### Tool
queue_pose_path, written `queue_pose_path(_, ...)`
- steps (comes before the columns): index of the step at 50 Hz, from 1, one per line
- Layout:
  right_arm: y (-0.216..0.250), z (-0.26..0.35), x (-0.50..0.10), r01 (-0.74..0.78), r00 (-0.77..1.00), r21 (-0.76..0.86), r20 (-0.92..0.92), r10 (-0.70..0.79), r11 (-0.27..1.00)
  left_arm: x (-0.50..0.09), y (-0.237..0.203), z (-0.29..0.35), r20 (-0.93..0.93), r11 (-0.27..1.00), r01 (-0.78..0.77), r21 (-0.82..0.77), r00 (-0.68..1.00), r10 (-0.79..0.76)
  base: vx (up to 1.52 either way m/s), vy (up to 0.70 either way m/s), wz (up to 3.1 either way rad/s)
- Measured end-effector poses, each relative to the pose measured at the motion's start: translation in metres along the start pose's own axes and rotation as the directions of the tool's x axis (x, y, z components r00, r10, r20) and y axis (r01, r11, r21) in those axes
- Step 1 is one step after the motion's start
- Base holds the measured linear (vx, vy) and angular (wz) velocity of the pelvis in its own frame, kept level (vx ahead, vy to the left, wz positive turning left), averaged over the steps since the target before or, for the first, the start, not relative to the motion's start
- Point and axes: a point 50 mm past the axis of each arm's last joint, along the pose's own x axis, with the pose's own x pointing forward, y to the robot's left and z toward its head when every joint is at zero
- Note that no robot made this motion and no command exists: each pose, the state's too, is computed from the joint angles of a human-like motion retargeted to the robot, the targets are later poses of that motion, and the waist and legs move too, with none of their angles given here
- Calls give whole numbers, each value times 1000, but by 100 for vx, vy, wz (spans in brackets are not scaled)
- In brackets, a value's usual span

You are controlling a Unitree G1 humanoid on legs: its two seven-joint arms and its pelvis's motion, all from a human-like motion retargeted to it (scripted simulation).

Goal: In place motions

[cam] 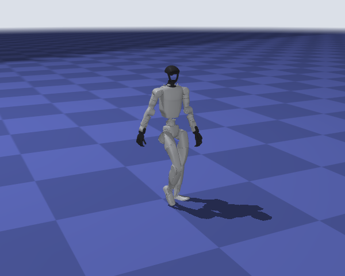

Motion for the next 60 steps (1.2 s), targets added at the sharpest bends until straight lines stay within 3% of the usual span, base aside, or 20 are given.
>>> queue_pose_path(5,-3,-16,-2,20,998,21,-53,-19,1000,4,0,21,60,1000,-18,-22,998,19,-1,1,4)
queue_pose_path(12,-4,-3,-1,16,1000,8,-14,-15,1000,0,6,4,11,998,-32,-50,999,32,3,-1,-32)
queue_pose_path(20,3,46,3,-21,993,4,119,20,1000,-15,7,-58,-187,995,-52,-79,982,36,4,-3,-27)
queue_pose_path(31,11,139,-8,-55,919,-147,379,107,988,-59,11,-148,-494,990,-118,-78,867,64,5,-8,-8)
queue_pose_path(39,8,189,-25,-17,835,-233,531,142,972,-92,23,-190,-600,991,-127,-34,796,82,-5,-11,-4)
queue_pose_path(45,7,181,-22,-33,845,-195,518,131,980,-111,26,-210,-692,993,-121,-9,718,81,-4,-7,34)
queue_pose_path(55,7,119,-3,-75,952,-83,292,97,994,-110,6,-214,-646,924,-264,-276,763,25,0,-1,1)
queue_pose_path(60,8,101,0,-68,970,-55,230,79,996,-106,6,-208,-630,913,-257,-317,776,0,-1,-2,5)
